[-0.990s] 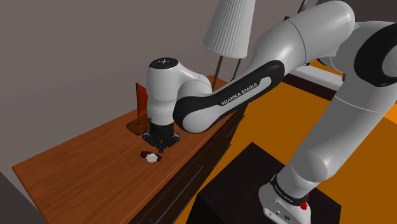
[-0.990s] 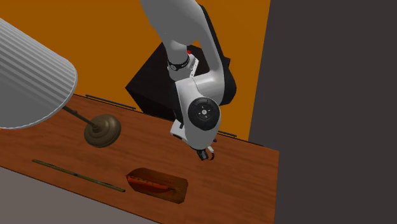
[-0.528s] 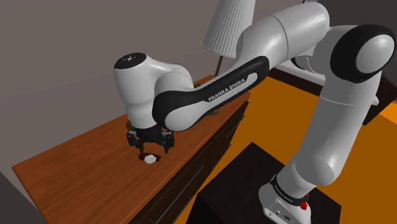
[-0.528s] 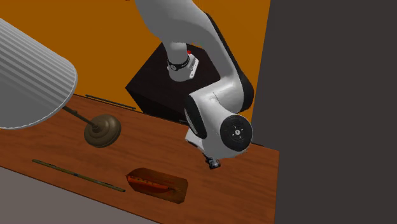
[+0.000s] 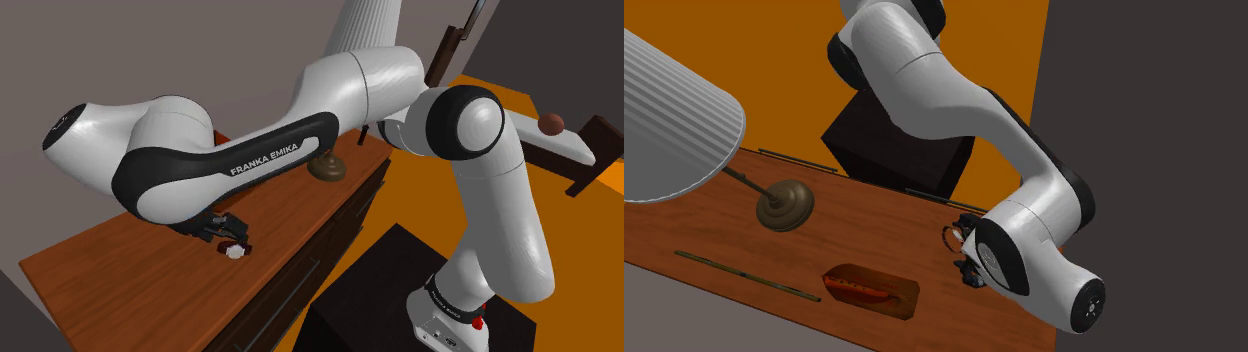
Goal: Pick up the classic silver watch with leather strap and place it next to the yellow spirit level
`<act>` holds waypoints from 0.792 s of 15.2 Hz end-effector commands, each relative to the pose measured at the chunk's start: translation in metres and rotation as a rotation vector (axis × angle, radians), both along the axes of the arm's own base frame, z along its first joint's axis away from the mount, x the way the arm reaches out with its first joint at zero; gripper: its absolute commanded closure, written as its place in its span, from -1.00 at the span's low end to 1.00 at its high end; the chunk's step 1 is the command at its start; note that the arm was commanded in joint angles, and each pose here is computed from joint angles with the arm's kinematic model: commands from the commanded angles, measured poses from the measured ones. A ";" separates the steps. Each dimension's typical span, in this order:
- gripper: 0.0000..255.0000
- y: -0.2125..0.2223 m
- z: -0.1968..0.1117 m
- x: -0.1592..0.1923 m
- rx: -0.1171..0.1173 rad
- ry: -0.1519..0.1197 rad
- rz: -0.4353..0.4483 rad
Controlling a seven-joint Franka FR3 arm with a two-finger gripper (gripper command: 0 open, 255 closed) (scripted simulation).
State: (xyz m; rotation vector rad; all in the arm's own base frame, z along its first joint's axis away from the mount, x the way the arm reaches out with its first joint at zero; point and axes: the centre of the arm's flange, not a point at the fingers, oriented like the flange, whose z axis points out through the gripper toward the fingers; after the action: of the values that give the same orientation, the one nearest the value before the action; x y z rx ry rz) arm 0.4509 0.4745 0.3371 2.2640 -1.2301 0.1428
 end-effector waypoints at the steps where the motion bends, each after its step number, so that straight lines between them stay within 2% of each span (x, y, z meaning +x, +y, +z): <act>1: -1.00 -0.005 -0.009 -0.001 -0.005 0.000 -0.003; 3: -1.00 -0.012 -0.020 -0.004 -0.005 0.000 -0.003; 11: -1.00 -0.012 -0.020 -0.004 -0.005 0.000 -0.003; 12: 1.00 -0.012 -0.020 -0.004 -0.005 0.000 -0.003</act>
State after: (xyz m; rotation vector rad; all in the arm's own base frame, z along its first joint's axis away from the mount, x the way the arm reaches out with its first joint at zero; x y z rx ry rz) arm 0.4472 0.4626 0.3167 2.2574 -1.2317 0.1449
